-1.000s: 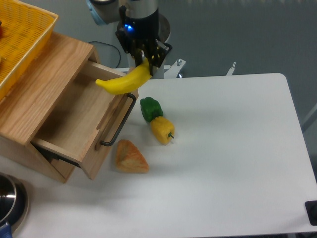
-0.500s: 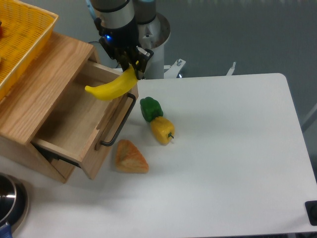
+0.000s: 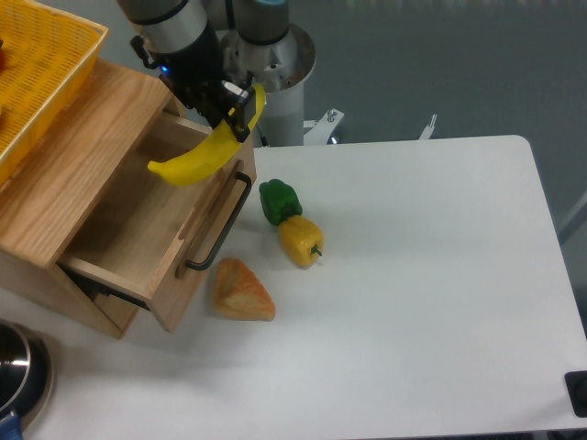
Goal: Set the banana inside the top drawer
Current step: 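Carry the banana over the open wooden drawer, then lower the banana into the drawer and open the gripper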
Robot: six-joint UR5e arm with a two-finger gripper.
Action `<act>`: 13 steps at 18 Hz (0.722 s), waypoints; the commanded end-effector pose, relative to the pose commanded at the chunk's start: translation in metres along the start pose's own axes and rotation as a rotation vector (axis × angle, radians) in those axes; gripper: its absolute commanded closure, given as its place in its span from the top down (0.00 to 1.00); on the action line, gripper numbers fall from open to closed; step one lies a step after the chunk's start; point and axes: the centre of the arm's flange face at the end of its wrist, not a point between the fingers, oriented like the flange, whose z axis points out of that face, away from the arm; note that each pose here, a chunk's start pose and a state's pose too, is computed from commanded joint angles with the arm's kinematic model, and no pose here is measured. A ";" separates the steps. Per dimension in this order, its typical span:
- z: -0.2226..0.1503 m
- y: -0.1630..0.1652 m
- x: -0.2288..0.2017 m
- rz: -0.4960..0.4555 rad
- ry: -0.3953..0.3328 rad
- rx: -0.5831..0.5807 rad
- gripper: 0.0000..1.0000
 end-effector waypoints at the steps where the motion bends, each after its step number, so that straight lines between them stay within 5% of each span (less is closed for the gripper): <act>1: 0.004 -0.006 0.004 0.008 0.003 -0.005 0.03; 13: 0.033 -0.058 0.036 -0.003 -0.035 -0.049 0.03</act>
